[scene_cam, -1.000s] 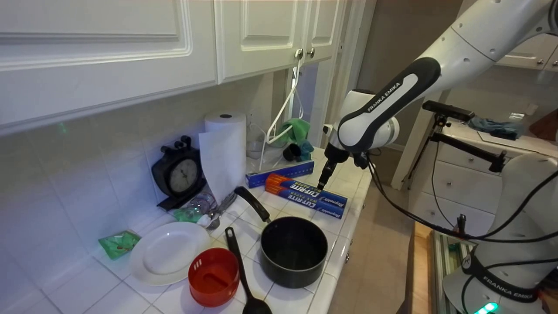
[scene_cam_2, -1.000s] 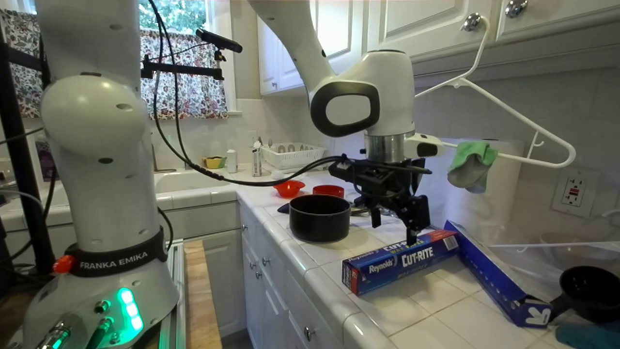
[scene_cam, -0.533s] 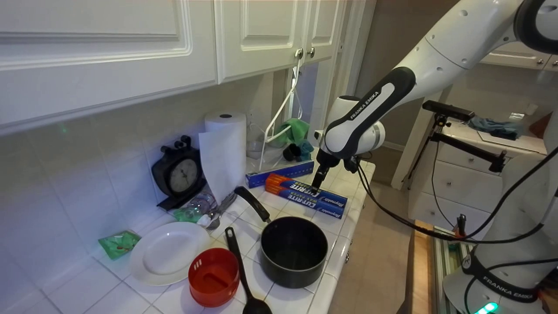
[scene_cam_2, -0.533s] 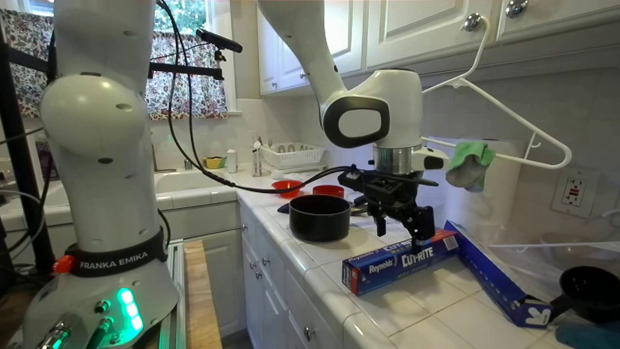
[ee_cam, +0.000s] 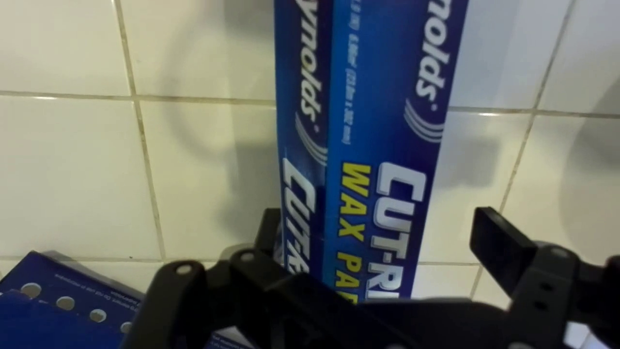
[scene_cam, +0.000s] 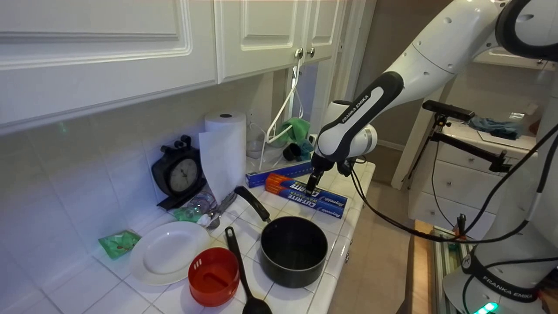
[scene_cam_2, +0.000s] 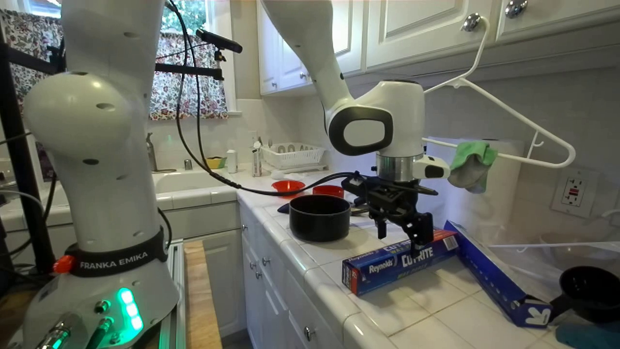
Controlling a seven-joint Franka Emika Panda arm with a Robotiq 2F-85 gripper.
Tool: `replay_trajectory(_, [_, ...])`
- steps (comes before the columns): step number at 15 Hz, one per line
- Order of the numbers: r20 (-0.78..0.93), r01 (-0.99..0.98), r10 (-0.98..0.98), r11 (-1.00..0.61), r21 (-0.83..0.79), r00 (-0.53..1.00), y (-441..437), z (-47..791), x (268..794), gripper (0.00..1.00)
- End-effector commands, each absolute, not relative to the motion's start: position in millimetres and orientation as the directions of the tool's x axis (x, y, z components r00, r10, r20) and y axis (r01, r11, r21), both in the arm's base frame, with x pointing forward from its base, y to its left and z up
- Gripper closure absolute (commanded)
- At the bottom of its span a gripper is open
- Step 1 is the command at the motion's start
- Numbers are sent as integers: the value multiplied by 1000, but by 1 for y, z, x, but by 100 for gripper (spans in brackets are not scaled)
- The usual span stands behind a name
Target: Turn the blue in the front to be in a horizontal line and put the other blue box on top of it
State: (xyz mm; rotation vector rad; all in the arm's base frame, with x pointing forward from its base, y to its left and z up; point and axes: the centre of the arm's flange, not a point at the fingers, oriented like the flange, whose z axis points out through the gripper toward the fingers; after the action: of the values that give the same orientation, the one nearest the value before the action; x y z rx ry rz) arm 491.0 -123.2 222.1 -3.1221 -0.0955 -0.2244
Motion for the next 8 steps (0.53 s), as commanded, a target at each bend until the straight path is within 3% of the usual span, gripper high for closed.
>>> replay_trajectory(1, [148,62,60,-998,-12,987,-128,210,501,0])
replay_trajectory(5, [155,78,77,-997,2,985,-128,208,502,0])
replay_trajectory(7, [158,91,92,-996,13,983,-128,206,502,28])
replay_trajectory(8, [155,97,99,-995,19,983,-128,205,502,34])
